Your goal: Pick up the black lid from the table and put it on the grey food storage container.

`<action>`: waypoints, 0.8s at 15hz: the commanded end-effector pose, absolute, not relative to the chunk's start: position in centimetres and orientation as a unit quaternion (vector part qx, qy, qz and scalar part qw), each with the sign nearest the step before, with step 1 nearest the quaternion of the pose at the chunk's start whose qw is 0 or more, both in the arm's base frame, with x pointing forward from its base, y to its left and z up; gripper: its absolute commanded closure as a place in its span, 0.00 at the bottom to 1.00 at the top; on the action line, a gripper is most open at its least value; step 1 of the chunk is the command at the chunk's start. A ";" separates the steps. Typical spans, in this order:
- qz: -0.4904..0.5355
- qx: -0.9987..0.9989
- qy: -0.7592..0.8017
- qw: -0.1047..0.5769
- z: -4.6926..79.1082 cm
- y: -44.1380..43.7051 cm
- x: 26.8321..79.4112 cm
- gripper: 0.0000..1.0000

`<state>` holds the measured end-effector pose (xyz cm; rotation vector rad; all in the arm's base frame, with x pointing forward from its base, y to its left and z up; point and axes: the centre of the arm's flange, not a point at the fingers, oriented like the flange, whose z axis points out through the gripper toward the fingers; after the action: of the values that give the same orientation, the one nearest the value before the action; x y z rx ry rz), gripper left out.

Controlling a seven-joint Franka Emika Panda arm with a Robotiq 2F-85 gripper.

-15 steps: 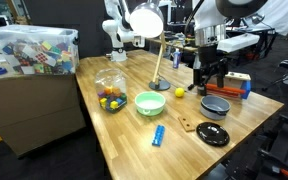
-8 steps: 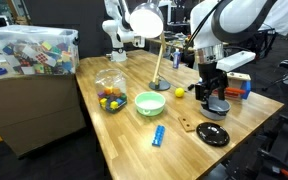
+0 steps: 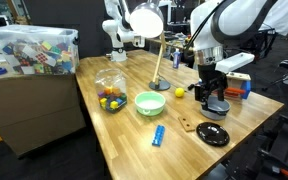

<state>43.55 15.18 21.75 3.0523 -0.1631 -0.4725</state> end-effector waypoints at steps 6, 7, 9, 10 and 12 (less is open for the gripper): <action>-0.172 0.985 0.002 -0.004 14.7 15.3 42.2 0.00; -0.176 0.984 0.004 -0.006 14.3 15.3 41.8 0.00; -0.183 0.983 0.008 -0.014 13.9 15.2 41.4 0.00; -0.184 0.983 0.011 -0.020 13.9 15.2 41.2 0.00; -0.187 0.982 0.018 -0.029 13.8 15.3 41.1 0.00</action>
<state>41.66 15.41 13.59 3.1012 0.0244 -0.6053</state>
